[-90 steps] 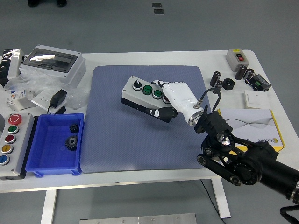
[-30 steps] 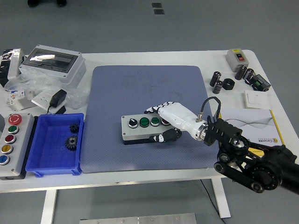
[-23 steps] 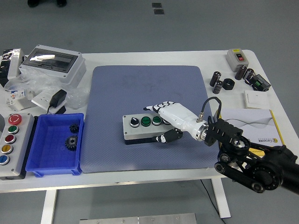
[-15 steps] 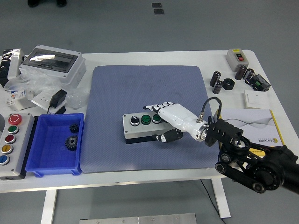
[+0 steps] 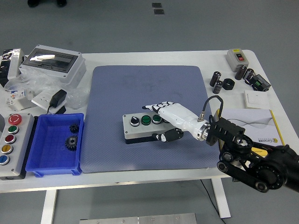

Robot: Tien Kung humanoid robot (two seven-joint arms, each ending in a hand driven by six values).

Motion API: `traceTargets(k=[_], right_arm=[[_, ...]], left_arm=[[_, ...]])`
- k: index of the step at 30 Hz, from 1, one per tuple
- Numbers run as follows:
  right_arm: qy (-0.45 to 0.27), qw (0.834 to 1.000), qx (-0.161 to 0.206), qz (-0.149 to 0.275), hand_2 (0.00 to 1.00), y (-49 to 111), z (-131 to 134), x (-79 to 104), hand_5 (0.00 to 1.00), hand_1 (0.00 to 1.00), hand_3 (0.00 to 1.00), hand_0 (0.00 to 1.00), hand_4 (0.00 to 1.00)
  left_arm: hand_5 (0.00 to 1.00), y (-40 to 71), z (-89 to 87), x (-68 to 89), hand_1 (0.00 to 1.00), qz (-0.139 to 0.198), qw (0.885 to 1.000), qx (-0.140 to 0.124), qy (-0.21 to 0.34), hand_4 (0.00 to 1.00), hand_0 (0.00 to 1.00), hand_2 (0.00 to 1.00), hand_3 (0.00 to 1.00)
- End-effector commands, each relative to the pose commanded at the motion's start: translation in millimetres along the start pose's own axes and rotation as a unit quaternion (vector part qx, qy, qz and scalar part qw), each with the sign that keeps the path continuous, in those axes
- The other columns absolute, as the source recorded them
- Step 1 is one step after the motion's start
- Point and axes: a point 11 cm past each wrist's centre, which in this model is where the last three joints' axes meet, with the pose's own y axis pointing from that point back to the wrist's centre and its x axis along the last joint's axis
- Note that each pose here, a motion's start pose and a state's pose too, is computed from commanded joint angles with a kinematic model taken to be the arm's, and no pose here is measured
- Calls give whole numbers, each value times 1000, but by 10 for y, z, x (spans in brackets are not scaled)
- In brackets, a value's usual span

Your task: Pick up the button,place it on the desk,press the button,press the button

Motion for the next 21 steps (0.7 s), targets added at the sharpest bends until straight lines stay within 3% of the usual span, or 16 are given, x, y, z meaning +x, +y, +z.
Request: traceTargets(k=[21], right_arm=[[-46, 998, -30, -19, 956, 185, 247, 38, 167, 900, 994, 934, 749]], left_arm=[[194, -1, -8, -6, 607, 1, 1000, -1, -5, 597, 616, 544, 598]])
